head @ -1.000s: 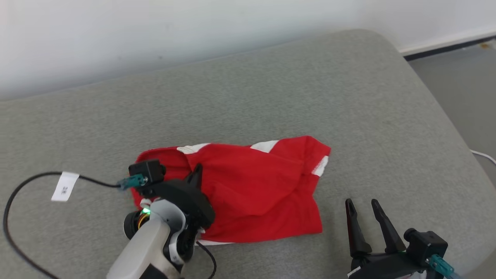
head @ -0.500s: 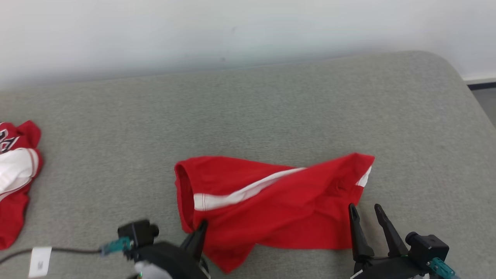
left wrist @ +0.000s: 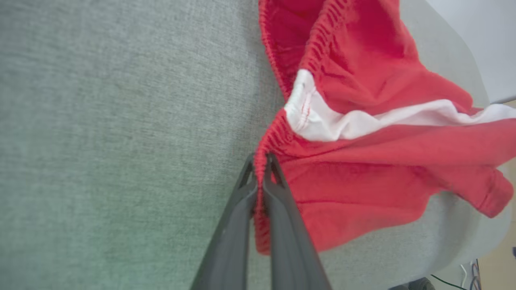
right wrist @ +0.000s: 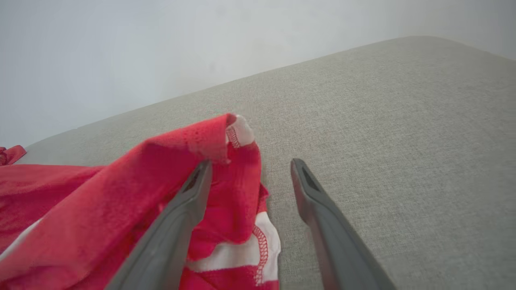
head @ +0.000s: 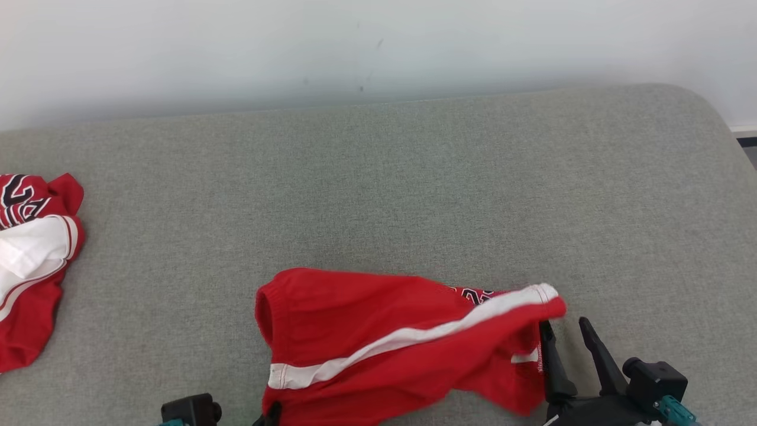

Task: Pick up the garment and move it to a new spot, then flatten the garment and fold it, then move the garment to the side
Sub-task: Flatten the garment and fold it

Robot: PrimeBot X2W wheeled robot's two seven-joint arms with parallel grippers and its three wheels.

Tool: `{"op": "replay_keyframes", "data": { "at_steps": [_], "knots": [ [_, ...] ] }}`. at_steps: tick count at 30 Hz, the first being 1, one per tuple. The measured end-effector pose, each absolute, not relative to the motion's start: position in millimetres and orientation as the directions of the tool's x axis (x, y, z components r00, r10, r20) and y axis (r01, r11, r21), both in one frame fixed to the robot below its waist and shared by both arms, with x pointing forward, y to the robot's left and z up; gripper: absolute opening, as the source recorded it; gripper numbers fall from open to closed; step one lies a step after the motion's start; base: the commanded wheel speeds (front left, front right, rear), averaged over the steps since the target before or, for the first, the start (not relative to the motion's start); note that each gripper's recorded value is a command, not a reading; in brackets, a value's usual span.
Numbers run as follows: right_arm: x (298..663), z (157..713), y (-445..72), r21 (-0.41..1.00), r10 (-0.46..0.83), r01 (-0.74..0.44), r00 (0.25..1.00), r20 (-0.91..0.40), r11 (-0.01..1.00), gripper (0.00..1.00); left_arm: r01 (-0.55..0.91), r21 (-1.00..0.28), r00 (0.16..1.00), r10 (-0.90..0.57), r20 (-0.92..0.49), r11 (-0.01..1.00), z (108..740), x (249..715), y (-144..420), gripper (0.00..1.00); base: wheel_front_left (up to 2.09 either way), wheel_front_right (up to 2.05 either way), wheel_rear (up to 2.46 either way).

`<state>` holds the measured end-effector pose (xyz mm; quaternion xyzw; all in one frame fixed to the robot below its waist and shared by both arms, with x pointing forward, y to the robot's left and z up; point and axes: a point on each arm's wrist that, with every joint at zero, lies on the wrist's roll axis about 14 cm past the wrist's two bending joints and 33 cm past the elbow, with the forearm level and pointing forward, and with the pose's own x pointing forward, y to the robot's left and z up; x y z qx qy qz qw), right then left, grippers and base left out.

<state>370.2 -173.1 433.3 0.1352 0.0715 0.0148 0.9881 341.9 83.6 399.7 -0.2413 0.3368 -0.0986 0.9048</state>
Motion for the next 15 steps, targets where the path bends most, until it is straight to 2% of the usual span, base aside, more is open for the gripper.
{"op": "replay_keyframes", "data": {
  "at_steps": [1,2,8,15],
  "knots": [
    [368.9,431.1,-175.9,0.265,0.041,-0.001,0.989,-0.145,0.964,1.00,0.010,-0.493,0.756,-0.329,-0.566,0.870,398.0,341.6,85.8,0.24,0.00,0.00,0.00],
    [367.3,428.9,-178.7,0.263,0.032,0.009,0.988,-0.153,0.965,1.00,0.010,-0.487,0.760,-0.323,-0.564,0.874,398.0,341.9,86.1,1.00,0.00,0.00,0.00],
    [360.7,426.9,-201.7,0.247,-0.037,0.077,0.986,-0.163,0.966,1.00,0.012,-0.533,0.780,-0.342,-0.525,0.846,408.4,345.0,75.6,1.00,0.00,0.00,0.00],
    [354.6,424.9,-229.3,0.236,-0.108,0.160,0.970,-0.217,0.959,1.00,-0.062,-0.495,0.836,-0.226,-0.499,0.867,420.9,355.5,117.2,1.00,0.00,0.00,0.00]
  ]
}}
